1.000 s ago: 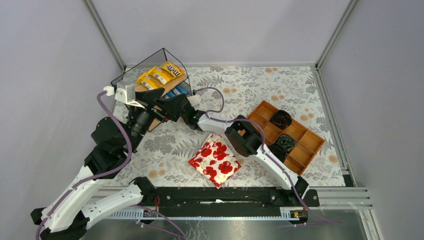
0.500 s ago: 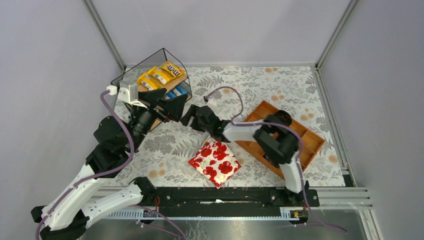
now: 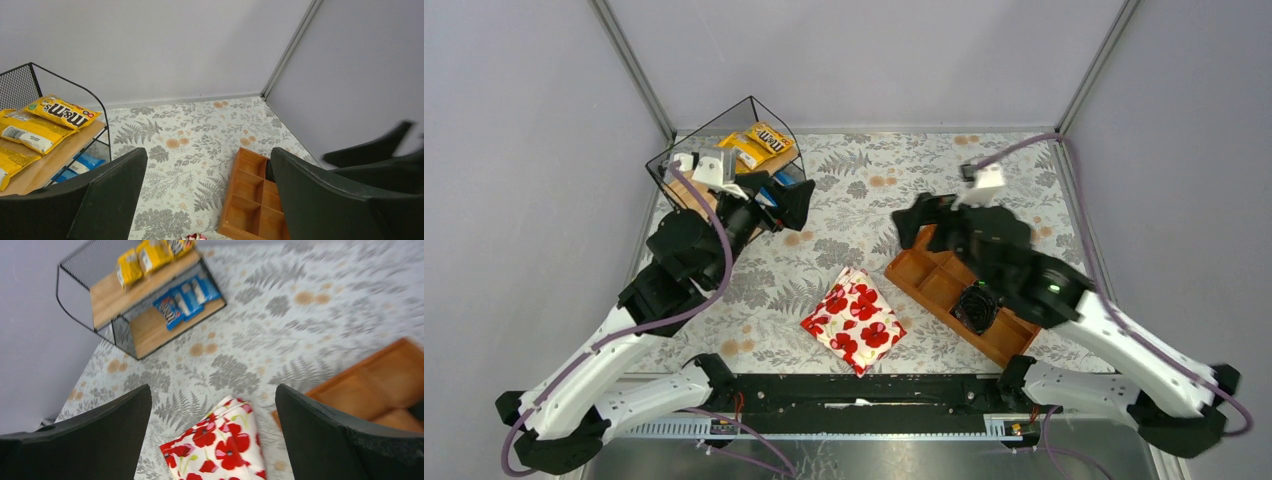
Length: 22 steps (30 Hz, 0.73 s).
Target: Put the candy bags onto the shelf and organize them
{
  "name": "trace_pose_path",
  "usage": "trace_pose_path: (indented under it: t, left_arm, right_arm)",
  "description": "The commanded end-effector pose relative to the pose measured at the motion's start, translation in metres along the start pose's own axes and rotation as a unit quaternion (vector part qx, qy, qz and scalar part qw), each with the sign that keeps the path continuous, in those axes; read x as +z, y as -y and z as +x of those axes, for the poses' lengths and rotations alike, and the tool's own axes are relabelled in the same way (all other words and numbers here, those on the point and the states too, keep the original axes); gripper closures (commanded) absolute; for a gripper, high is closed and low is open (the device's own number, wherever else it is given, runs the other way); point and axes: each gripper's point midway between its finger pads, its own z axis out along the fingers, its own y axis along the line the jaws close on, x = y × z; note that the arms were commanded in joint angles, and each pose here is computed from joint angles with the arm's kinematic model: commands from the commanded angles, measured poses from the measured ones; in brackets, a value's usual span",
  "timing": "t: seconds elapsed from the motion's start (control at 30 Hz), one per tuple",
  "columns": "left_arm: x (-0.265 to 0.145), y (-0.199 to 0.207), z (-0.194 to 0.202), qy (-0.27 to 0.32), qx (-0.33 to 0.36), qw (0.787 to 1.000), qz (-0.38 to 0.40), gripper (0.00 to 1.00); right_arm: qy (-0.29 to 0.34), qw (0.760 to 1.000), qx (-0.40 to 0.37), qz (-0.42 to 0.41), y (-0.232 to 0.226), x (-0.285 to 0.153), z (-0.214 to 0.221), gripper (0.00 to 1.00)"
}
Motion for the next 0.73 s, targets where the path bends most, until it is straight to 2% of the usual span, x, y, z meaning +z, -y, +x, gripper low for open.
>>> trace_pose_path:
  t: [0.0, 0.13, 0.3, 0.5, 0.6, 0.7]
  left_arm:
    - [-0.005, 0.008, -0.053, 0.046, -0.022, 0.999, 0.000, 0.01]
    - [-0.013, 0.008, -0.081, 0.064, -0.022, 0.998, -0.006, 0.01]
    - [-0.032, 0.011, -0.125, 0.104, -0.026, 0.994, 0.003, 0.01]
    - [-0.055, 0.008, -0.156, 0.141, -0.041, 0.989, 0.006, 0.01]
    - [-0.063, 0.006, -0.163, 0.150, -0.047, 0.988, 0.007, 0.01]
    - [-0.067, 0.007, -0.166, 0.152, -0.049, 0.987, 0.012, 0.01]
  right_arm:
    - [0.014, 0.994, -0.077, 0.074, 0.045, -0.057, -0.036, 0.00]
    - [0.080, 0.994, -0.065, 0.049, 0.043, -0.102, -0.093, 0.00]
    - [0.128, 0.990, -0.057, 0.026, 0.038, -0.132, -0.134, 0.00]
    - [0.155, 0.987, -0.039, -0.014, 0.025, -0.146, -0.152, 0.00]
    - [0.154, 0.985, -0.054, -0.053, 0.014, -0.144, -0.144, 0.00]
    - [0.156, 0.987, -0.038, -0.030, 0.022, -0.144, -0.145, 0.00]
